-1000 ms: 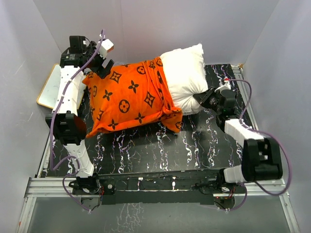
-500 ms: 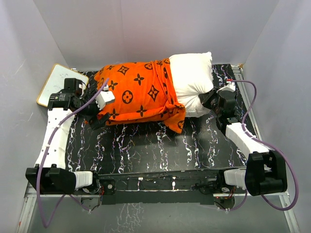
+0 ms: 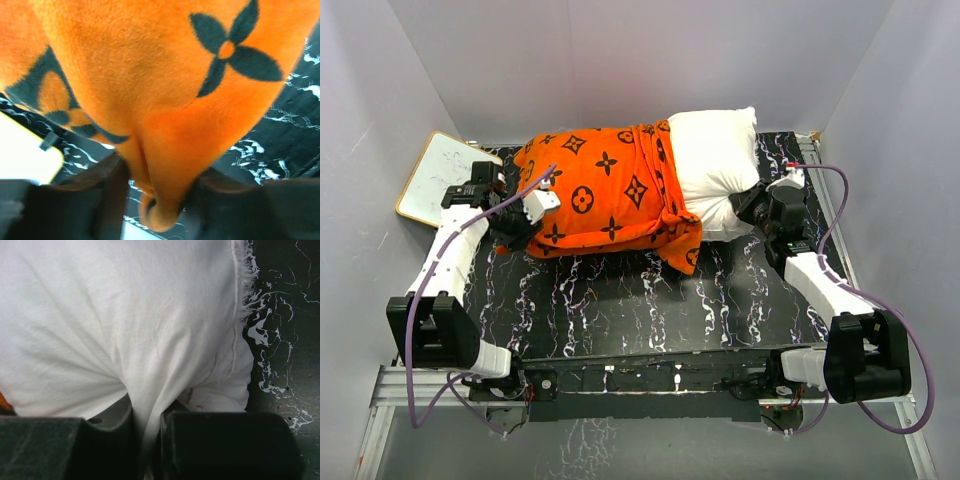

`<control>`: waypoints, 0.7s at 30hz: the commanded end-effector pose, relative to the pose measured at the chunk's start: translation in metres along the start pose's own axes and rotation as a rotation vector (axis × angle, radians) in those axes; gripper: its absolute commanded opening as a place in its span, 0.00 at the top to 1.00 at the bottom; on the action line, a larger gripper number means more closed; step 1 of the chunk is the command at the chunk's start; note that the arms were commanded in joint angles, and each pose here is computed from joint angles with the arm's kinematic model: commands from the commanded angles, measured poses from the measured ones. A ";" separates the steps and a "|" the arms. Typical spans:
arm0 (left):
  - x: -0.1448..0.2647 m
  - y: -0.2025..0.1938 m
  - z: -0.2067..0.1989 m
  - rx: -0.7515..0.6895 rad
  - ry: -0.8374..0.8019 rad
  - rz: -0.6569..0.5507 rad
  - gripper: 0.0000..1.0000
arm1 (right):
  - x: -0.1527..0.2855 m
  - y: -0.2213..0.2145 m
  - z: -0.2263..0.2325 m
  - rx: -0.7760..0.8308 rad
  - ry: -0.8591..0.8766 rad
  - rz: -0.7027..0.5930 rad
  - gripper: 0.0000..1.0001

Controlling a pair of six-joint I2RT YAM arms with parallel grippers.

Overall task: Remove the pillowcase from the pillow
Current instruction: Remove the pillow from the pillowcase.

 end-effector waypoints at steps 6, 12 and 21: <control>0.034 -0.016 0.061 0.092 0.264 -0.009 1.00 | 0.000 0.064 -0.016 -0.071 -0.104 -0.211 0.92; 0.086 -0.072 0.095 0.150 0.408 0.022 1.00 | 0.014 0.080 -0.056 -0.134 -0.253 -0.315 0.91; 0.167 -0.149 0.153 0.267 0.671 0.046 1.00 | 0.027 0.095 -0.081 -0.155 -0.330 -0.369 0.91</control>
Point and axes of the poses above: each gripper's point midway between its finger pads, its own x axis back along the fingers, its own z axis along the line the jaws close on, y = z × x, the point moved 3 cm from there along x, back along the fingers, and after that the axes turned 6 degrees about -x, right-handed, at the moved point
